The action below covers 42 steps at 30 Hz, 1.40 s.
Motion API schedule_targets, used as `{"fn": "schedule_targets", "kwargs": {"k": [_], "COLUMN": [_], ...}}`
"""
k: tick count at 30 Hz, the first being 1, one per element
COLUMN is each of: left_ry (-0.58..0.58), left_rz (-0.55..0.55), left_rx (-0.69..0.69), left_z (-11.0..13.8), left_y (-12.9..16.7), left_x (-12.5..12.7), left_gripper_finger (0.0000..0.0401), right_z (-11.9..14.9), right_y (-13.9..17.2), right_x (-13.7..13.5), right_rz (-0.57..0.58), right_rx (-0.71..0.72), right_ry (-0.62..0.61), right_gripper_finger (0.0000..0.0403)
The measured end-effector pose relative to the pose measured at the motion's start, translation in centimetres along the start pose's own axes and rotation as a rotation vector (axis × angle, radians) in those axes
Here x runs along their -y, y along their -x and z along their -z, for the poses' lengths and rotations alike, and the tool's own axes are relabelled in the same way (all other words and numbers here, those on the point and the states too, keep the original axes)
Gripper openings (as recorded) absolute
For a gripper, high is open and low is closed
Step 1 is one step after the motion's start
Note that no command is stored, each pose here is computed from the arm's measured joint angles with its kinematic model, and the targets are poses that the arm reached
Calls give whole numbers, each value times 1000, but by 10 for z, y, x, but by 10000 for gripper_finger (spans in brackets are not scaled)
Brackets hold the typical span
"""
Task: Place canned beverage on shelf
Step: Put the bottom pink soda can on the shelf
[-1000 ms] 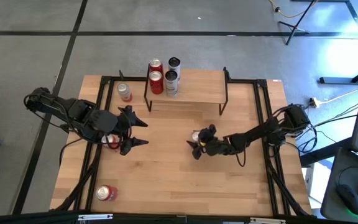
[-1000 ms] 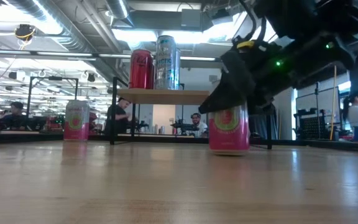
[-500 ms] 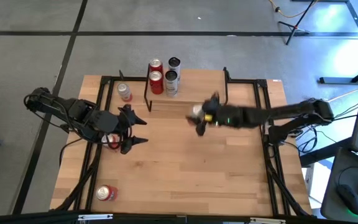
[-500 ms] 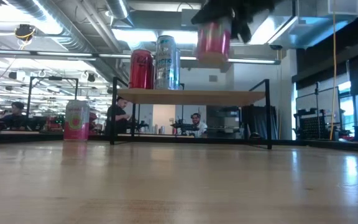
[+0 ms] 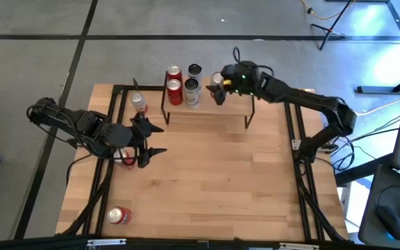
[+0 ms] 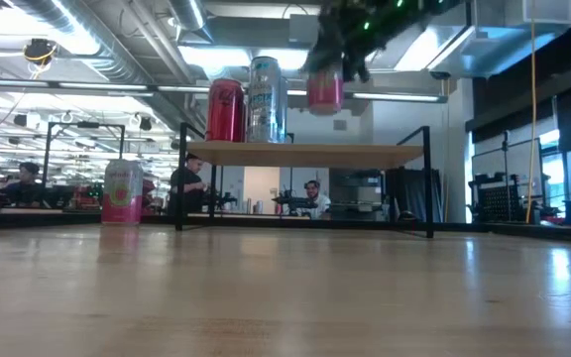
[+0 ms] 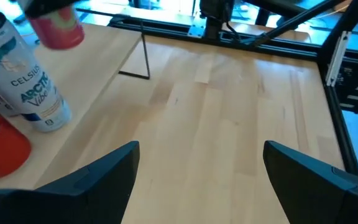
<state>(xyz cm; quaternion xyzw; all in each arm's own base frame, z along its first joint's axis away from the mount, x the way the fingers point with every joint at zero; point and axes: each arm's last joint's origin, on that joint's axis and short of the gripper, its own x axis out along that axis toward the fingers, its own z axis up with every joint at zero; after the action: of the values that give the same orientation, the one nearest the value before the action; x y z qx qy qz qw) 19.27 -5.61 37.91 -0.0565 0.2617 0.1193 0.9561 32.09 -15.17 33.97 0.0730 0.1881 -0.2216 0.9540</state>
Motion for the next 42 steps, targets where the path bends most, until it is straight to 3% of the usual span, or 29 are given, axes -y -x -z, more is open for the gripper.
{"fn": "schedule_targets", "kwargs": {"k": [11, 24, 30, 32, 42], "left_ry": [13, 33, 33, 33, 32], "left_rz": [-47, -49, -48, -49, -47], "left_rx": [18, 19, 18, 18, 17], "left_z": [-1, -1, -1, -1, -1], "left_y": [-1, -1, -1, -1, -1], "left_x": [-2, -2, -2, -2, -2], "left_gripper_finger": [330, 330, 330, 330, 330], "right_z": [25, 28, 26, 27, 3], "right_y": [-50, -52, -52, -52, -27], "right_x": [22, 24, 24, 24, 22], "right_rz": [-47, -42, -25, -24, -22], "right_rx": [-52, -67, -51, -54, 7], "right_ry": [20, 62, 66, 66, 70], "right_gripper_finger": [266, 270, 371, 388, 353]}}
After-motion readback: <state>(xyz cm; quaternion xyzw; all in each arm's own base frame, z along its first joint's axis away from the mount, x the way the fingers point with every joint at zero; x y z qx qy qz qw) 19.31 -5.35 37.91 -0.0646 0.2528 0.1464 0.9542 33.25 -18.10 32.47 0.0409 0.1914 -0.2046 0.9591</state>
